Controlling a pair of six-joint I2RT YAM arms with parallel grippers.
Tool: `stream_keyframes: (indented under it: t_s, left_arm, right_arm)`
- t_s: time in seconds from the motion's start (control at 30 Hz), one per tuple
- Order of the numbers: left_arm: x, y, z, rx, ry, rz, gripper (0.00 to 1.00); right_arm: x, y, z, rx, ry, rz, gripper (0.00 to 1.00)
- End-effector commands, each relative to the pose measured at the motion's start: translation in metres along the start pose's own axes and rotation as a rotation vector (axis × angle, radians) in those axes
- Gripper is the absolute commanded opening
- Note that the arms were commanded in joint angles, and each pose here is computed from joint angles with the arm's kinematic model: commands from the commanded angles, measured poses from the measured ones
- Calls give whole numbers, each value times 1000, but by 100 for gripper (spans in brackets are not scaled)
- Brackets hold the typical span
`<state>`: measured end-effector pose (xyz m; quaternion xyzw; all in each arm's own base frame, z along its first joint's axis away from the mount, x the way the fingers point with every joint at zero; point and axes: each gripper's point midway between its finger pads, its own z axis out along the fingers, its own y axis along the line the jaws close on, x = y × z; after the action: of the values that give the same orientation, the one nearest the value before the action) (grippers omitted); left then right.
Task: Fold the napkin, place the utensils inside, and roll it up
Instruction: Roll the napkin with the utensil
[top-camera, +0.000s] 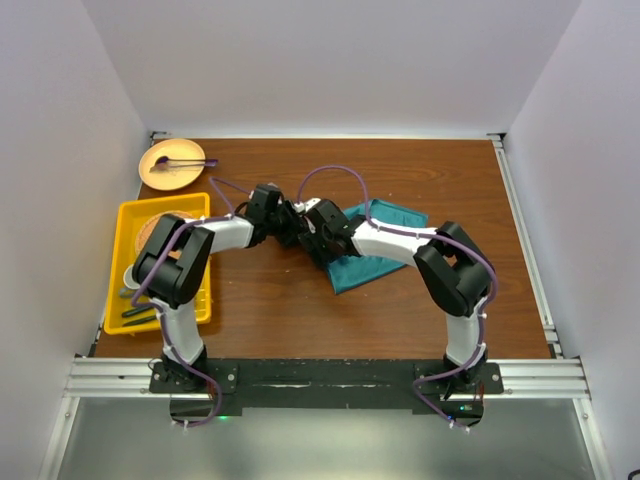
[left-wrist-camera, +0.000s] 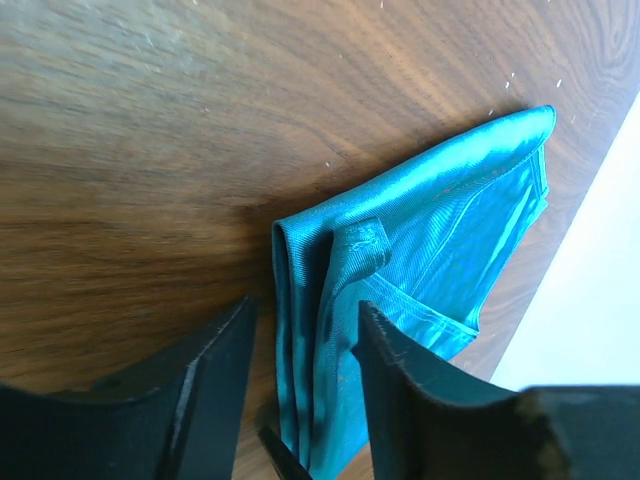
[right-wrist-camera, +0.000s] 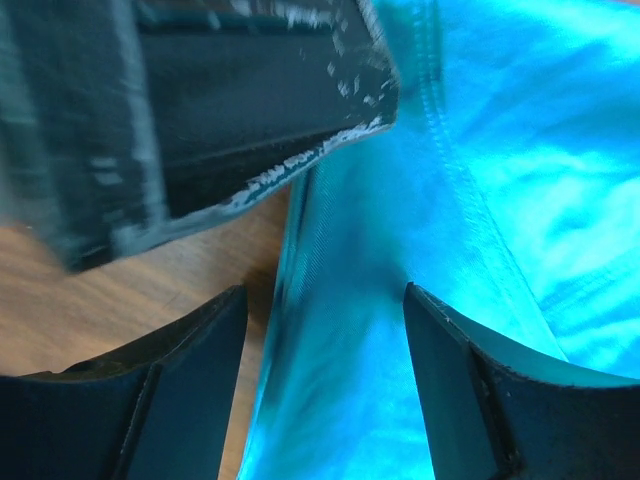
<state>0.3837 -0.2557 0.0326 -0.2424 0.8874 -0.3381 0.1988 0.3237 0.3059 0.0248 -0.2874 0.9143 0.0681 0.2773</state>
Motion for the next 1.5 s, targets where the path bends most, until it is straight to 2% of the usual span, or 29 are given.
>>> stream_keyframes:
  t_s: [0.0,0.23,0.37,0.6,0.63,0.73,0.87,0.9,0.93,1.13,1.23,1.27,1.37,1.47]
  left_arm:
    - [-14,22,-11,-68,-26,29,58]
    - [-29,41,-32,-102,-66,44,68]
    - [-32,38,-43,-102,-60,94,73]
    - [-38,17,-62,-50,-76,161,74]
    - [-39,14,-64,-40,-76,167,74]
    - [-37,6,-67,-6,-61,195,74]
    - [-21,-2,-69,92,2,263,72]
    - [-16,-2,-71,117,14,280,67]
    - [-15,-6,-70,172,-1,311,67]
    - [11,-13,-69,342,77,300,67]
    - [17,-16,-62,334,100,276,69]
    - [15,-10,-54,283,85,255,69]
    - [17,5,-37,167,115,138,70]
    - [19,10,-26,123,145,41,71]
  right_arm:
    - [5,4,12,-27,1,6,64]
    - [47,-14,32,67,121,24,53]
    - [66,-7,39,34,172,44,34]
    - [51,9,37,-121,153,137,12]
    - [48,10,36,-141,150,153,7]
    - [40,12,36,-216,144,193,0]
    - [32,13,33,-345,133,265,0]
    - [30,14,33,-372,119,291,0]
    - [28,20,30,-438,119,308,0]
    - [18,18,26,-560,89,381,0]
    - [17,16,24,-607,84,402,0]
    - [15,16,23,-624,76,405,0]
    - [17,13,25,-638,80,419,0]
    - [16,11,26,-646,64,427,0]
